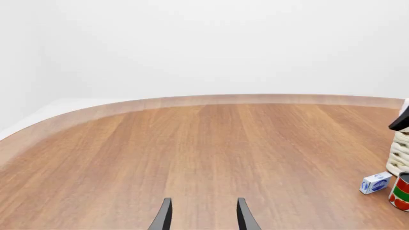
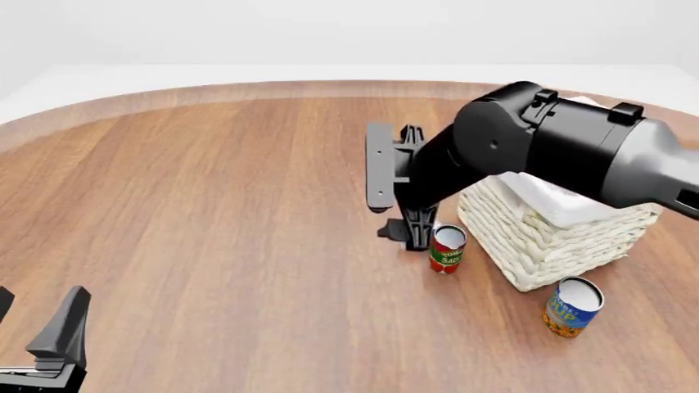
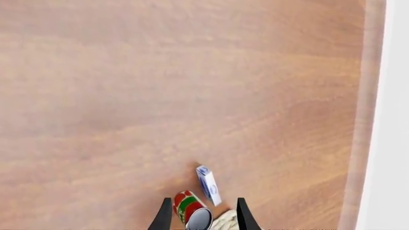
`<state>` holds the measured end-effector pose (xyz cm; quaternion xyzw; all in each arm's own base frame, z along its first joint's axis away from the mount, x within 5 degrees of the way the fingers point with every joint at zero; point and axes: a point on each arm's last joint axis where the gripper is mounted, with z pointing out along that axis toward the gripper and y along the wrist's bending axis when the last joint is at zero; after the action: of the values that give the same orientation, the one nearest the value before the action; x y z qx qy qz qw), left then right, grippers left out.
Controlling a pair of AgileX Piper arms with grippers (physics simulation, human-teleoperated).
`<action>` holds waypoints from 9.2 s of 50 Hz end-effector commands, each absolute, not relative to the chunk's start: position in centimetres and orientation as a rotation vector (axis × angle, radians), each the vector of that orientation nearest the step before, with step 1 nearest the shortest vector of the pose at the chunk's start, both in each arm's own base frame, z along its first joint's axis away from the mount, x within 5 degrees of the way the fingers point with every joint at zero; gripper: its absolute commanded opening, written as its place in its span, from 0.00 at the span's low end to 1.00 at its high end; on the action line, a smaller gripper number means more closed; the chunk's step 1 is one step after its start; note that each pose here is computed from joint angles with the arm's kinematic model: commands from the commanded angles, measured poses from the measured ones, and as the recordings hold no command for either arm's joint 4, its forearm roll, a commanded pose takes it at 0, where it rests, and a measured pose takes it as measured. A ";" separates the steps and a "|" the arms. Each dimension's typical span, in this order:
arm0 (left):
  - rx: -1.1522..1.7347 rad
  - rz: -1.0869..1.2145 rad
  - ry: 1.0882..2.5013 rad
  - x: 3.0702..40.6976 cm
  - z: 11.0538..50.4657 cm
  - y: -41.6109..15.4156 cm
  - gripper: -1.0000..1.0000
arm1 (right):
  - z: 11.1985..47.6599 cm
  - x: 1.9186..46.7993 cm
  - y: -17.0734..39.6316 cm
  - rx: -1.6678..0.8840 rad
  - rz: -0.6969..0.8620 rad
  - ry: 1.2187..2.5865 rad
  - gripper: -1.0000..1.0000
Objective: Pick up the alphabet soup and the cream cheese box, and put them in the basket.
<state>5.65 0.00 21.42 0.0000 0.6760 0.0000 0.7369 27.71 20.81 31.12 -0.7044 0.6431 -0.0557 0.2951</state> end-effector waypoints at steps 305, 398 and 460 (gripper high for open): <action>0.000 0.000 1.485 5.7 21.4 0.0 1.00 | 17.2 40.2 19.9 -2.078 -0.158 1.944 1.00; 0.000 0.000 1.485 5.7 21.4 0.0 1.00 | 18.2 42.0 19.8 -2.025 -0.189 1.923 0.00; 0.000 0.000 1.485 5.7 21.4 0.0 1.00 | 24.2 39.7 19.8 -1.964 -0.237 1.814 0.00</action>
<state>5.66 0.00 21.44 0.0000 0.6761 0.0000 0.7368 40.22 19.93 22.84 -0.7183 0.6577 -0.0814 0.2117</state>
